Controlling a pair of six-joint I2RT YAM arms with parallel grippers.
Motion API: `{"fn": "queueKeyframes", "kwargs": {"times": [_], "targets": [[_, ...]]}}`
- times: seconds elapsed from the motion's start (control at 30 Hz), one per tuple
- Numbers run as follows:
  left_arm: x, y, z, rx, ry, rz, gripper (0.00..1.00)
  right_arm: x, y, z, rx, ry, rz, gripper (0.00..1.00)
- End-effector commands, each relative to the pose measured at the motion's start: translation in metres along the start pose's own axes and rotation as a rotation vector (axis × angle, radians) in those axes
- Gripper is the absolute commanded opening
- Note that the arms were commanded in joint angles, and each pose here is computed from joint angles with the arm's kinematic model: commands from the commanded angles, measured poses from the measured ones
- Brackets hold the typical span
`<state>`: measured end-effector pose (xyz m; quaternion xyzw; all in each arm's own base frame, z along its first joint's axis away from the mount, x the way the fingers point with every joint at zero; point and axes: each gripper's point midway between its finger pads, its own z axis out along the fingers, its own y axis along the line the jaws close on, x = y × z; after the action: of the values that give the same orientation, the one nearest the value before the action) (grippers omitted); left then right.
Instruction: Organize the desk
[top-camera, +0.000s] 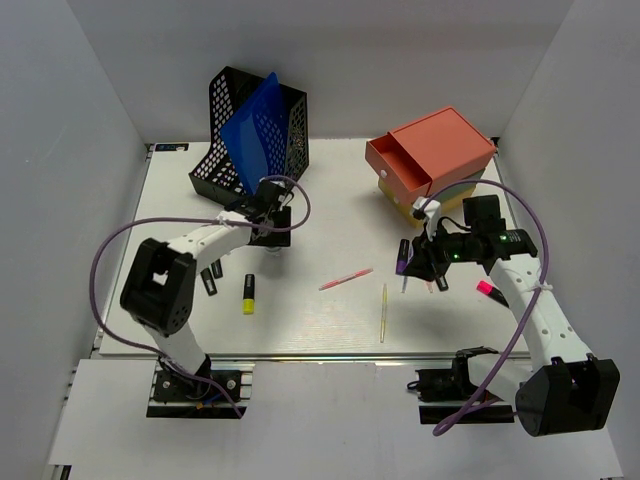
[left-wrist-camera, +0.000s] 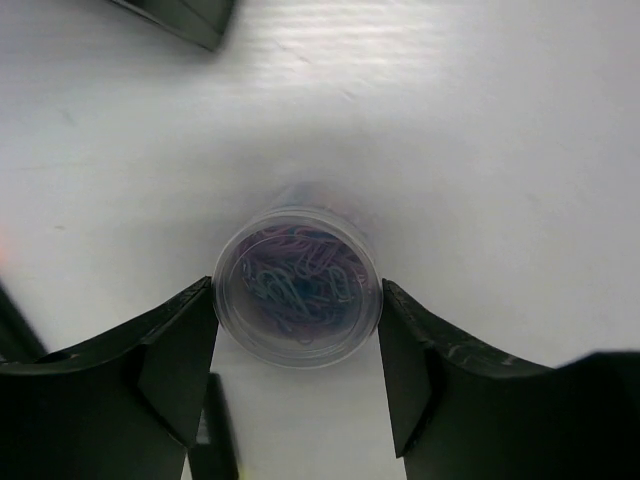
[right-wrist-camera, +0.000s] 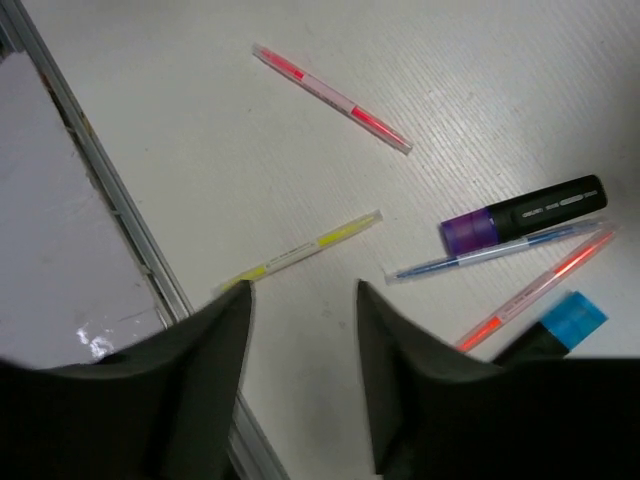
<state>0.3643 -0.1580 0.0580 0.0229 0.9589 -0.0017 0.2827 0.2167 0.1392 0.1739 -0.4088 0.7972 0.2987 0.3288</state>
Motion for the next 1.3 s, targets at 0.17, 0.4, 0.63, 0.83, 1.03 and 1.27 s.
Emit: {"fn": "queueKeyframes", "kwargs": {"times": [0.17,0.4,0.63,0.83,1.03,1.27], "targets": [[-0.056,-0.089,-0.113,0.550,-0.226,0.056,0.00,-0.023,-0.002,-0.006,0.010,-0.053,-0.007,0.10],[-0.134,-0.138,-0.182,0.800,-0.416,-0.004,0.00,-0.038,-0.020,-0.016,0.117,-0.075,0.007,0.00],[-0.205,-0.194,-0.213,1.073,-0.514,-0.080,0.00,-0.032,-0.057,-0.031,0.330,-0.063,0.100,0.00],[-0.255,-0.228,-0.224,1.205,-0.594,-0.108,0.00,-0.026,-0.055,-0.036,0.348,-0.072,0.115,0.00],[-0.273,-0.252,-0.218,1.244,-0.617,-0.118,0.00,-0.024,-0.056,-0.039,0.357,-0.089,0.135,0.00],[-0.267,-0.270,-0.206,1.309,-0.640,-0.135,0.00,-0.024,-0.053,-0.038,0.337,-0.101,0.146,0.00]]}}
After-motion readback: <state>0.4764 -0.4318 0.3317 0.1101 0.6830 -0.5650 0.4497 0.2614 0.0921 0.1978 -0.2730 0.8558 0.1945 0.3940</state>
